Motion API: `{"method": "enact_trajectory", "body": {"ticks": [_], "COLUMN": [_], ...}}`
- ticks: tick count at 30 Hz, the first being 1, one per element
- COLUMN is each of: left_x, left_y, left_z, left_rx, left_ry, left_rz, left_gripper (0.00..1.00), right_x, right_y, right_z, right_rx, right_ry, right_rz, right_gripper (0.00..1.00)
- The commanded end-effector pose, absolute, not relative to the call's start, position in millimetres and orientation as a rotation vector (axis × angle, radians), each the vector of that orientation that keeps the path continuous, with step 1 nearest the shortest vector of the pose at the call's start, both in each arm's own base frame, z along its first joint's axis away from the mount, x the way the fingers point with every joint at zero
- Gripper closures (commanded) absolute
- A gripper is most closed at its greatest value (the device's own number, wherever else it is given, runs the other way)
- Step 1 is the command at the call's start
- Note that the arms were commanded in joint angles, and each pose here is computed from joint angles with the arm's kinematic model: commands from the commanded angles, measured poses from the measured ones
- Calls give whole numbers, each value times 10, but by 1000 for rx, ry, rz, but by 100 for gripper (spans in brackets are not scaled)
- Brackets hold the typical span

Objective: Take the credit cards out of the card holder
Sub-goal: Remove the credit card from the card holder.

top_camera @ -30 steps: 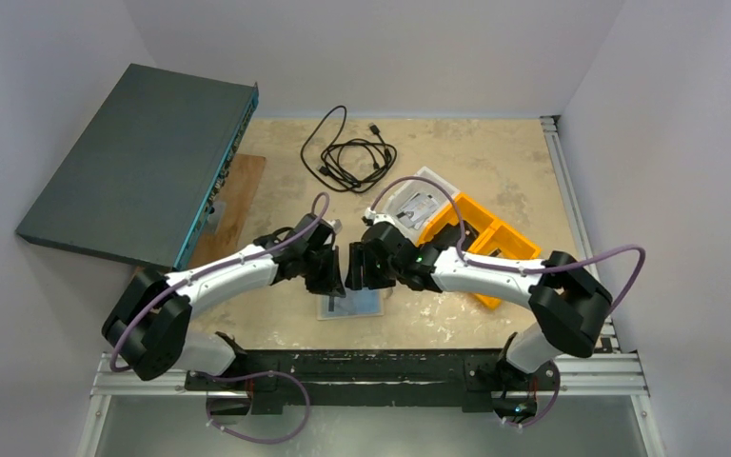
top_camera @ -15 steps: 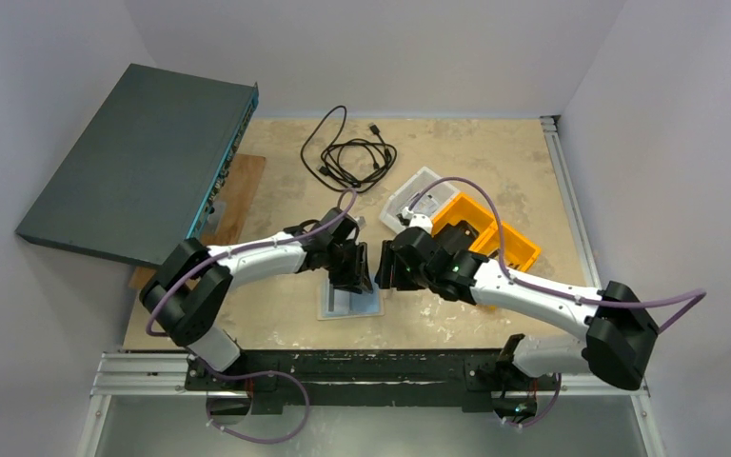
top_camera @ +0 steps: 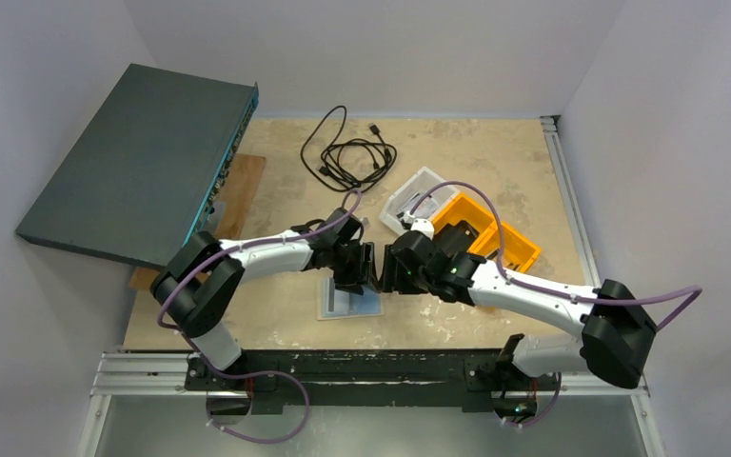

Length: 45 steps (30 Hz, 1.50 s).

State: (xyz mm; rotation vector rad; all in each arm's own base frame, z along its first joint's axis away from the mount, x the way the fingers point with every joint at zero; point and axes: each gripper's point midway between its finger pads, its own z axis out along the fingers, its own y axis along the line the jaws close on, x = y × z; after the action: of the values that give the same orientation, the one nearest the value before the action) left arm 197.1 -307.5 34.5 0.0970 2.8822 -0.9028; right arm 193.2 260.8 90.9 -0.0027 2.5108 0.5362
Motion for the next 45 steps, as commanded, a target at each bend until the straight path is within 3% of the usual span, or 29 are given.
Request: {"method": "enact_trajectory", "body": {"ticks": [1,10,24,27,45], "left_x": [2096,2084,2055,2057,2032], "left_y": [-2907,-2038,-1983,-1994,-2046], "left_z": [720,786,543,484,201], "left_rx": [104,-61,-70,-69,-91], "left_ry": [2785,2754,2795,2805,2864], "left_rz": [-795,-526,-548,-547,-555], "left_gripper": [50,51,91,95,100], "right_x": [2026,2041,1989,1999,1967], "right_y": [2803,3365,3810,3775,3642], "right_z": [1036,1082,601,525,210], "right_rx": [-20,-151,-224,-203,-151], "right_ry": [2476,2470,2580,2595,2656], "right_rz": [612,851,1033,1023,1045], "right_gripper": [48,52,63,64,65]}}
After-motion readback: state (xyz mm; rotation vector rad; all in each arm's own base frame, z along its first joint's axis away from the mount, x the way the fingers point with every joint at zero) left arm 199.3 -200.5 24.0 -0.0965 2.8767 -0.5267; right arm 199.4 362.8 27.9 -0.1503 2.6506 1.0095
